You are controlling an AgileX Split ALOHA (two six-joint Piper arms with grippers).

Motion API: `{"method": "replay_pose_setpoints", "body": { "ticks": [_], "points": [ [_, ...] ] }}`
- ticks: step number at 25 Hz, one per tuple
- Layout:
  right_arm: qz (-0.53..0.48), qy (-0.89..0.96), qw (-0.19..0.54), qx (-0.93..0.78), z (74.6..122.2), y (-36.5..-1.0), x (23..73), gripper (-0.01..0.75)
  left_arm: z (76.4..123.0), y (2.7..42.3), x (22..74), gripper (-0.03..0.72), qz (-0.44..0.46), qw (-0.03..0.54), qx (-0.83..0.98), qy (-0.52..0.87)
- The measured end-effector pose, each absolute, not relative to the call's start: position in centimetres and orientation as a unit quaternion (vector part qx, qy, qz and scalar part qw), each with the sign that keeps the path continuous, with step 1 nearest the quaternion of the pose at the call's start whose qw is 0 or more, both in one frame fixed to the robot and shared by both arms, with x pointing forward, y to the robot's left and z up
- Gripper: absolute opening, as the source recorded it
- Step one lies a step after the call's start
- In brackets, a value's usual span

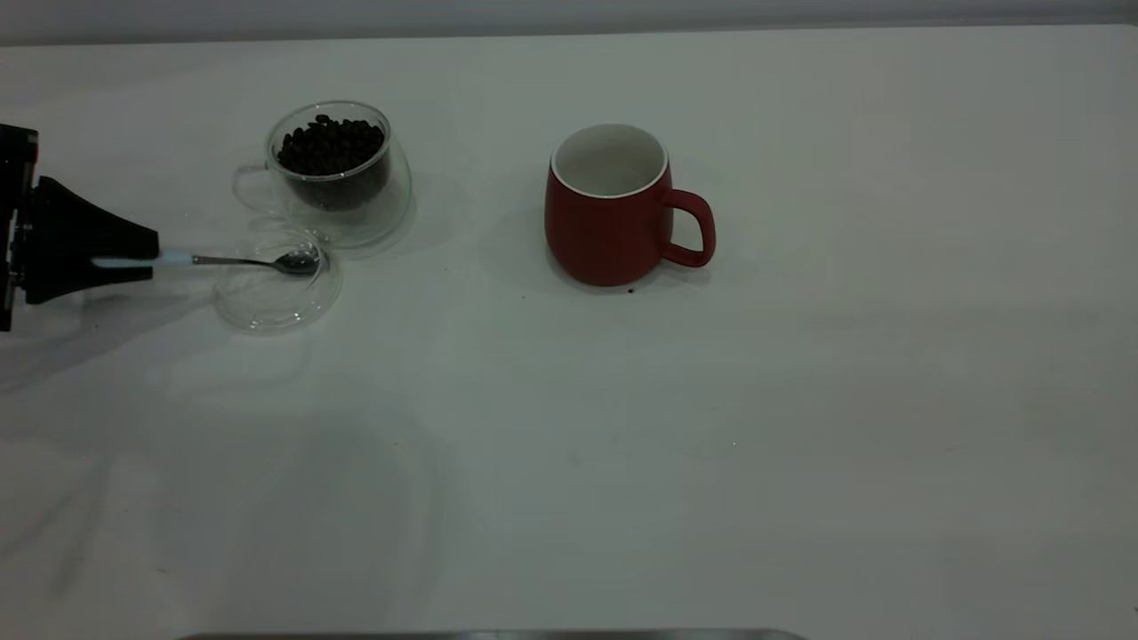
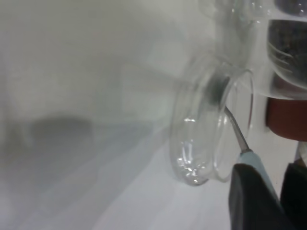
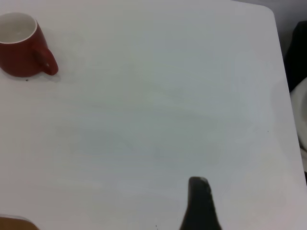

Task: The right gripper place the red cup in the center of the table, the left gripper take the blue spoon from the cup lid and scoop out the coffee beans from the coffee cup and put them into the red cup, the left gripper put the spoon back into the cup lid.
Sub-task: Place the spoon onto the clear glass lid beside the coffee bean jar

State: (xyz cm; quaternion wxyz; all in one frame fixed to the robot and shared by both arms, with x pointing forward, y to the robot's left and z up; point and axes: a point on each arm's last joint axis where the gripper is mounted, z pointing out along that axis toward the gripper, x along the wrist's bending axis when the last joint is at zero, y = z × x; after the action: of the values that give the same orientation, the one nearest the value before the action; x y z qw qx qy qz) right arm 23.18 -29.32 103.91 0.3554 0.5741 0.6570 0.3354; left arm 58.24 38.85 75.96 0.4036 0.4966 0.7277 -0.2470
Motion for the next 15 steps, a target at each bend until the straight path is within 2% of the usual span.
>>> {"method": "replay_pose_setpoints", "body": {
  "ticks": [5, 8, 12, 15],
  "points": [
    [0.335, 0.657, 0.355, 0.574, 103.9, -29.3, 23.2, 0.587, 75.7, 39.1, 58.2, 0.465, -0.235, 0.393, 0.500, 0.735],
    [0.335, 0.657, 0.355, 0.574, 103.9, -29.3, 23.2, 0.587, 75.8, 39.5, 58.7, 0.557, -0.224, 0.385, 0.519, 0.730],
    [0.335, 0.657, 0.355, 0.574, 103.9, -29.3, 23.2, 0.587, 76.5, 40.8, 60.1, 0.596, -0.222, 0.341, 0.548, 0.731],
    [0.335, 0.657, 0.355, 0.574, 103.9, -29.3, 23.2, 0.587, 77.6, 42.3, 61.3, 0.595, -0.232, 0.279, 0.569, 0.738]
  ]
}}
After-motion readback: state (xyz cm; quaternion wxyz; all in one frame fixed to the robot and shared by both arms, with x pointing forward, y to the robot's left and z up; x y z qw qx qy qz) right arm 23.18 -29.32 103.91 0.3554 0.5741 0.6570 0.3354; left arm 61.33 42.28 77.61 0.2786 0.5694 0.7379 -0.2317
